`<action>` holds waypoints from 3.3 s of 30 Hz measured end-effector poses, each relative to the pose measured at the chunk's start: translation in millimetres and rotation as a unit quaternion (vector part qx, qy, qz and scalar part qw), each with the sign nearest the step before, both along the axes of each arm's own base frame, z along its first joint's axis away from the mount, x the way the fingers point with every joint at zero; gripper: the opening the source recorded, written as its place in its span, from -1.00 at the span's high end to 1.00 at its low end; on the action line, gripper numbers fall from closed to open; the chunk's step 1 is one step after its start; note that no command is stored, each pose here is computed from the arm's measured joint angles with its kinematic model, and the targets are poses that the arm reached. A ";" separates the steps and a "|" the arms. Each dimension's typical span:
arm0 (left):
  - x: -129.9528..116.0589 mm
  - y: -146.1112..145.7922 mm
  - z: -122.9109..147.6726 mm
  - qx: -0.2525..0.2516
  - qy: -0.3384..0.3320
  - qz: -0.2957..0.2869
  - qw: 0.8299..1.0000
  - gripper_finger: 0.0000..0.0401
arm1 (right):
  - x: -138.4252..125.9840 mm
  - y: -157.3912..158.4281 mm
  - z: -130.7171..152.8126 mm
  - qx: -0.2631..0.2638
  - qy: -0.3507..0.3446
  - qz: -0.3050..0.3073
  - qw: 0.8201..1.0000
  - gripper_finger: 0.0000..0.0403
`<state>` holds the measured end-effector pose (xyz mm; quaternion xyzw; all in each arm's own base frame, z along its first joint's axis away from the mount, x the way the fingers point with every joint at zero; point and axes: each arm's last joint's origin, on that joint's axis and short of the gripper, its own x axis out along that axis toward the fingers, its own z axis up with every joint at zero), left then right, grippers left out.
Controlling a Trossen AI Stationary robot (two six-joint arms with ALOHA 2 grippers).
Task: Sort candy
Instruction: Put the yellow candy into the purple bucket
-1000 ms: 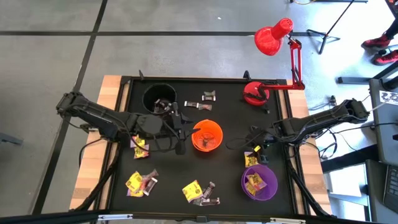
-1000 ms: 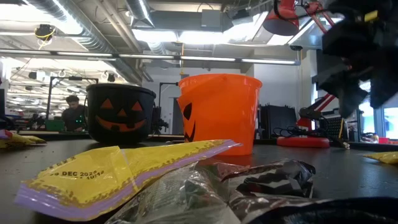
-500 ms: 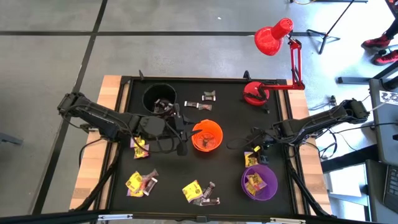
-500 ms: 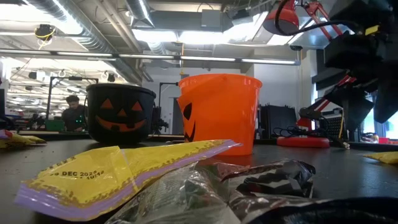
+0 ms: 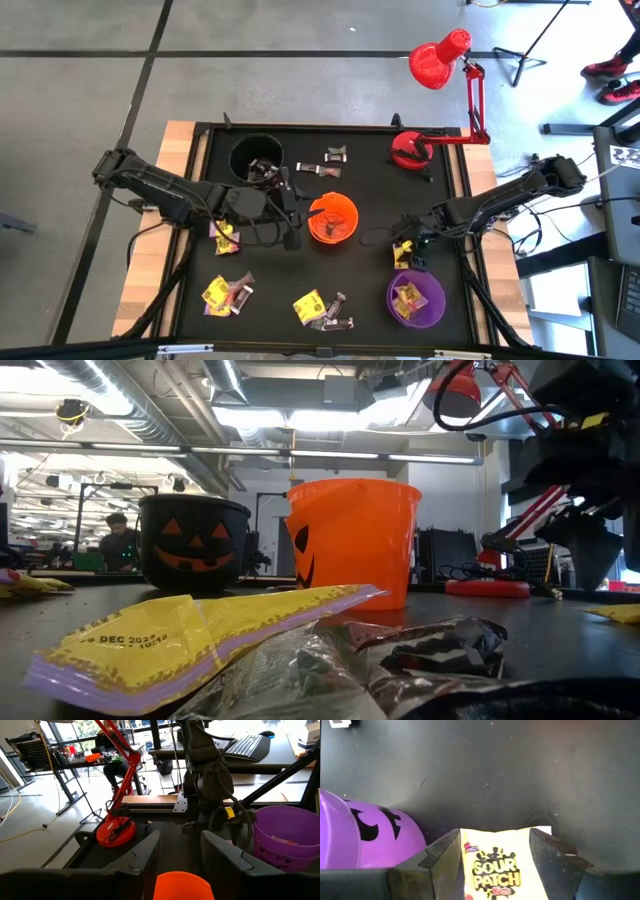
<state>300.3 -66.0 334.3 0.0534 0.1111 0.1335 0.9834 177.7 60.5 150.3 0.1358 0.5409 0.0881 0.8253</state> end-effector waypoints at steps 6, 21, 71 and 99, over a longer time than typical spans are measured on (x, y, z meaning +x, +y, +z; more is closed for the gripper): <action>-0.6 0.2 -2.6 -0.001 0.013 0.001 1.000 0.34 | -1.4 -3.1 -13.5 -0.047 0.037 -0.012 0.998 -0.15; -0.9 0.1 -3.4 -0.001 0.016 0.002 1.000 0.34 | -3.9 -6.6 -14.7 -0.092 0.047 -0.031 0.994 0.61; -1.2 0.5 -5.5 -0.007 0.024 0.005 1.000 0.34 | -1.3 76.0 181.7 0.061 -0.101 0.166 0.979 1.00; -1.4 1.3 -5.4 -0.026 0.016 0.024 0.999 0.34 | -2.2 97.3 168.7 0.073 -0.048 0.176 0.981 0.97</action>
